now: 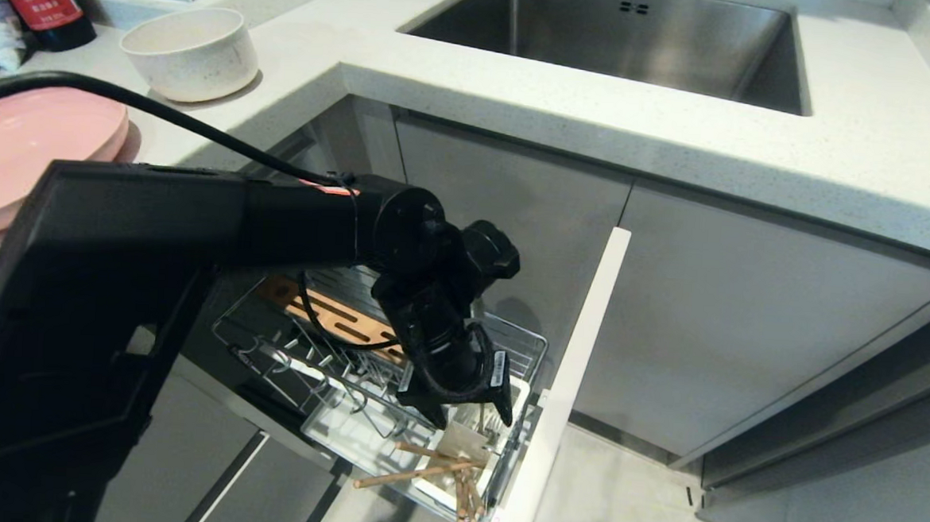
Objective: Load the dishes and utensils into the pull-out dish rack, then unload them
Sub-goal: Pick up the fork and place it in the cupboard, then pick up the bowl and place it in the cupboard
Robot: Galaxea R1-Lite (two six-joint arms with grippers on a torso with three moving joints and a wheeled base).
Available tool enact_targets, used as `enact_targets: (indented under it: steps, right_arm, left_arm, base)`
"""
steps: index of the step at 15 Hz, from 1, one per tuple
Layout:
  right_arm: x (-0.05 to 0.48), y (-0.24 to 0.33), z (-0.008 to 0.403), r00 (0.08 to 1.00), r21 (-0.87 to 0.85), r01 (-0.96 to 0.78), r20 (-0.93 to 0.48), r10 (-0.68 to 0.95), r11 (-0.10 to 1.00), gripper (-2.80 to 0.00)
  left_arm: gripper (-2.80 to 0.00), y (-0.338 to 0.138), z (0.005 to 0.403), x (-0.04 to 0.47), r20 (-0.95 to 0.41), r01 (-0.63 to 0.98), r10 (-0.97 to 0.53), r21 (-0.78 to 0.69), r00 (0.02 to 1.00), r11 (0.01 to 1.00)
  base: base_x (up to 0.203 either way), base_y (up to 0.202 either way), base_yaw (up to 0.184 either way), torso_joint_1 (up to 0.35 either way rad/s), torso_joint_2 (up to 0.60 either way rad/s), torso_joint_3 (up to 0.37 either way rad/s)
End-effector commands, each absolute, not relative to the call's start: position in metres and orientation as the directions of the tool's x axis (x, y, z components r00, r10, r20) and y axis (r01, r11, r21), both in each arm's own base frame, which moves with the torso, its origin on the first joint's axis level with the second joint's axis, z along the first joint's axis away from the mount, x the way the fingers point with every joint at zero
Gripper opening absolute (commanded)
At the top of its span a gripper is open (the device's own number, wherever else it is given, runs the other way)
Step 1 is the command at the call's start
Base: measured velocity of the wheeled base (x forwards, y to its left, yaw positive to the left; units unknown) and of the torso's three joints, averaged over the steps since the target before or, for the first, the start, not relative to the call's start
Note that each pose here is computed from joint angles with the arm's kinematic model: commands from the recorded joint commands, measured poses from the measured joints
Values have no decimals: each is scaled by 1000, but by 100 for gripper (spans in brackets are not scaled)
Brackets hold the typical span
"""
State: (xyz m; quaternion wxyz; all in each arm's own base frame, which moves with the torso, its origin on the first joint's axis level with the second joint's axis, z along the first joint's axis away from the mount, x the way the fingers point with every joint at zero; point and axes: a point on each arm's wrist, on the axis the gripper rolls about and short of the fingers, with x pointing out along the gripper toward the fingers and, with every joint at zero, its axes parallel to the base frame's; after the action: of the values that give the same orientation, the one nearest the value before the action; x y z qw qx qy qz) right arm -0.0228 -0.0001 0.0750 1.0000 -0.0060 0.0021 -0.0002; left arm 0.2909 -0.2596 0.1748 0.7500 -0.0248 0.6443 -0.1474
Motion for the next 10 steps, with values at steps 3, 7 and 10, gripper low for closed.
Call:
enact_targets:
  steps: [3, 7, 10]
  right_arm:
    - [-23, 0, 75, 1000, -12, 0, -4, 0, 1000, -280]
    - [-23, 0, 75, 1000, -12, 0, -4, 0, 1000, -280]
    - [-23, 0, 75, 1000, -12, 0, -5, 0, 1000, -280]
  left_arm:
    - [0, -251, 198, 282, -944, 191, -286, -253, 166, 948]
    - [-47, -237, 226, 271, -922, 193, -313, -273, 226, 942]
    - [-280, -226, 246, 262, -903, 176, -302, -258, 306, 950]
  base:
    - [0, 0, 0, 0, 0, 0]
    - [0, 0, 0, 0, 0, 0]
    - [0, 0, 0, 0, 0, 0]
